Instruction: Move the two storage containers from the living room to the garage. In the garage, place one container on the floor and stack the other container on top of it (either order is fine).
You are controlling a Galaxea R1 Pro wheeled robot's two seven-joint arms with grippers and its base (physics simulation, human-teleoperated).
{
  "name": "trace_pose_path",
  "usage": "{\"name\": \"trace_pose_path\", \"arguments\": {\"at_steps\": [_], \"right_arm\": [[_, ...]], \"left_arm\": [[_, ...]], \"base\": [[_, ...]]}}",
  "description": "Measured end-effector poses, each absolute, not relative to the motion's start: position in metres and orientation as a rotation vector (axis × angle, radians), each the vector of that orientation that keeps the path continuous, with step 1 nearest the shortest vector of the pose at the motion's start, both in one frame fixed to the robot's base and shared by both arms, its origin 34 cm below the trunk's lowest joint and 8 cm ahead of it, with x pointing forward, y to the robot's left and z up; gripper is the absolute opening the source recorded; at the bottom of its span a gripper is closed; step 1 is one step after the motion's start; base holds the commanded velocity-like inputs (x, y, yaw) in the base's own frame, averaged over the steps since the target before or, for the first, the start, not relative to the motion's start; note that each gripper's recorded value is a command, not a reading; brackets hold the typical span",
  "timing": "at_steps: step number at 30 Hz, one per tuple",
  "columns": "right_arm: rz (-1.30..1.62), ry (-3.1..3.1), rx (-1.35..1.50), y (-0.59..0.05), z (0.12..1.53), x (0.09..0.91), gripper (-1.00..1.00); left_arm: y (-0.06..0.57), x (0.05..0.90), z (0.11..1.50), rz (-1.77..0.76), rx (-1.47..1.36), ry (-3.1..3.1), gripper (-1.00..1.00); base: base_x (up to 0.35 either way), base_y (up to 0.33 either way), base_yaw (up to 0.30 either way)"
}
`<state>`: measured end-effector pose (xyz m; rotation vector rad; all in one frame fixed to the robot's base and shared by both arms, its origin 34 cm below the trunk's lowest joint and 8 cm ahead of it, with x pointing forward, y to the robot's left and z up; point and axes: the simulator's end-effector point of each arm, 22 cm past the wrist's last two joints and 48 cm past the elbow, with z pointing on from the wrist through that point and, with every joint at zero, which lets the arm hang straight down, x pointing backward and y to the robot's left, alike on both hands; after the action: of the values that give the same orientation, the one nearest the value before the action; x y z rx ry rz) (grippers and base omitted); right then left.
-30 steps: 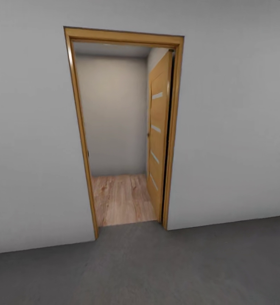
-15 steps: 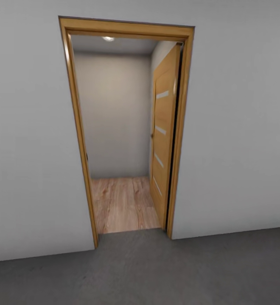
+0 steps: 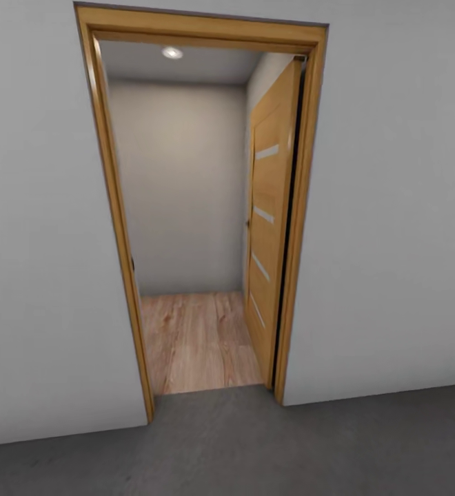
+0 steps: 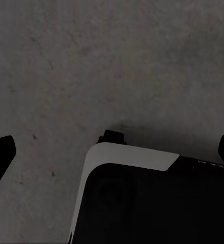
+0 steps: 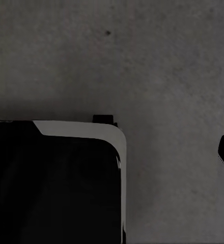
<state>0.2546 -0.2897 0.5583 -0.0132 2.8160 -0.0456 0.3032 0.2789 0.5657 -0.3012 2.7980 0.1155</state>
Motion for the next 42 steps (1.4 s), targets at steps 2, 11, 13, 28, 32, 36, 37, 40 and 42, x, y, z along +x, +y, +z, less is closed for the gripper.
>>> {"name": "trace_pose_path", "arguments": {"at_steps": [2, 11, 13, 28, 32, 36, 37, 40, 42], "right_arm": [[-0.046, 2.816, -0.013, -0.2896, 0.5583, 0.2547, 1.0], [-0.047, 2.816, -0.01, -0.2898, 0.5583, 0.2547, 1.0], [-0.047, 2.816, -0.009, -0.2899, 0.5583, 0.2546, 1.0], [-0.047, 2.816, -0.006, -0.29, 0.5583, 0.2548, 1.0], [-0.047, 2.816, -0.006, -0.29, 0.5583, 0.2548, 1.0], [-0.047, 2.816, -0.006, -0.29, 0.5583, 0.2548, 1.0], [-0.047, 2.816, -0.006, -0.29, 0.5583, 0.2548, 1.0], [-0.047, 2.816, -0.006, -0.2895, 0.5583, 0.2548, 1.0], [-0.046, 2.816, -0.006, -0.2892, 0.5582, 0.2548, 1.0]], "left_arm": [[0.2789, 0.3033, 0.5657, 0.116, -0.301, 2.797, 1.0], [0.2789, 0.3034, 0.5657, 0.116, -0.301, 2.797, 1.0], [0.2789, 0.3034, 0.5657, 0.116, -0.301, 2.797, 1.0], [0.2789, 0.3033, 0.5657, 0.116, -0.301, 2.797, 1.0], [0.2789, 0.3033, 0.5657, 0.115, -0.301, 2.797, 1.0], [0.2789, 0.3033, 0.5657, 0.115, -0.301, 2.797, 1.0], [0.2789, 0.3033, 0.5657, 0.115, -0.301, 2.797, 1.0], [0.2789, 0.3033, 0.5657, 0.115, -0.301, 2.797, 1.0], [0.2789, 0.3033, 0.5657, 0.115, -0.301, 2.797, 1.0]], "base": [[0.323, 0.0, 0.0], [0.323, 0.0, 0.0], [0.323, 0.0, 0.0], [0.321, -0.064, 0.065], [0.302, -0.13, 0.267], [0.3, -0.135, 0.271], [0.299, -0.136, 0.272], [0.299, -0.137, 0.272], [0.299, -0.137, 0.272]]}}
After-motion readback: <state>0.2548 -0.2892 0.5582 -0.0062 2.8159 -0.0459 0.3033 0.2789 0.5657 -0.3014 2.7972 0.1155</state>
